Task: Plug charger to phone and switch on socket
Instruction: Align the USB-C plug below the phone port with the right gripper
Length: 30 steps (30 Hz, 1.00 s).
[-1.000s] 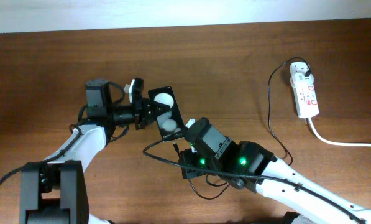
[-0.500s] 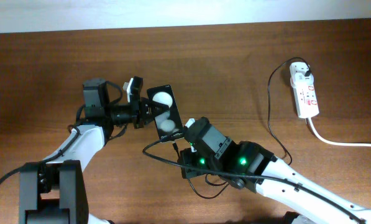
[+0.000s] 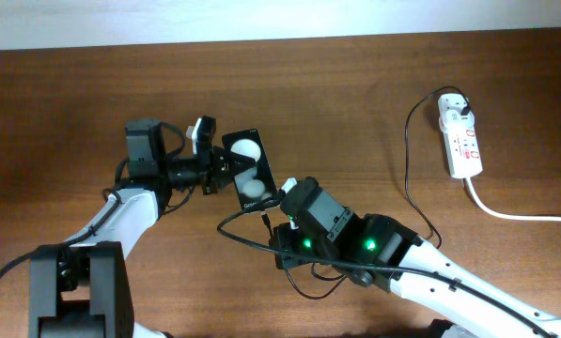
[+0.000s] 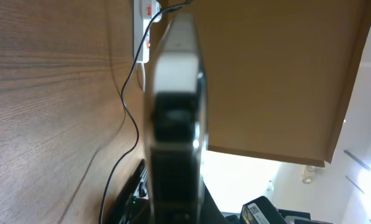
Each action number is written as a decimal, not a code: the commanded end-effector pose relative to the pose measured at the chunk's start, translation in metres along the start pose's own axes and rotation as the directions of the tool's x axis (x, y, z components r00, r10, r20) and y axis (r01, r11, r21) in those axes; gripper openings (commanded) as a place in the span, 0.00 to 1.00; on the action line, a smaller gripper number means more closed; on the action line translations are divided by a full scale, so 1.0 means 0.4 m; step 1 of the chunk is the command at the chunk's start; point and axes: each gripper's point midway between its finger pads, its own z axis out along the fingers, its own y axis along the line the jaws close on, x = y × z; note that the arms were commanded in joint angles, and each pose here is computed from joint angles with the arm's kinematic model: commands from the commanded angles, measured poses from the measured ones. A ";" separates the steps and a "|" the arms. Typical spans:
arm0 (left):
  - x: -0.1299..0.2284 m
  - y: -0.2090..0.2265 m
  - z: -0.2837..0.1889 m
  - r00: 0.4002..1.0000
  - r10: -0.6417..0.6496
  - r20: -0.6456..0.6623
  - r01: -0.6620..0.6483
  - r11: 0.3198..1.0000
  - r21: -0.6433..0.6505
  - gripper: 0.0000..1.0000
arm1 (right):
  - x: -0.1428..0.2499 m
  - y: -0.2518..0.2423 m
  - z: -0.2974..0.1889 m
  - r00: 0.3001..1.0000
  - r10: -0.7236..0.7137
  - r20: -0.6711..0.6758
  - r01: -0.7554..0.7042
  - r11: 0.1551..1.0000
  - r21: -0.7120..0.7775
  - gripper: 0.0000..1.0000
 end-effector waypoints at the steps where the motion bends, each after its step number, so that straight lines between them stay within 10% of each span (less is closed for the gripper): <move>1: 0.001 -0.012 -0.003 1.000 0.008 -0.013 -0.008 1.000 0.017 0.00 | -0.006 0.002 -0.014 0.999 -0.021 0.029 0.021 1.000 0.006 0.04; 30: 0.001 -0.012 -0.003 0.997 -0.071 -0.014 0.071 0.997 0.015 0.00 | -0.002 0.008 -0.029 0.999 -0.023 0.032 0.024 1.000 -0.007 0.04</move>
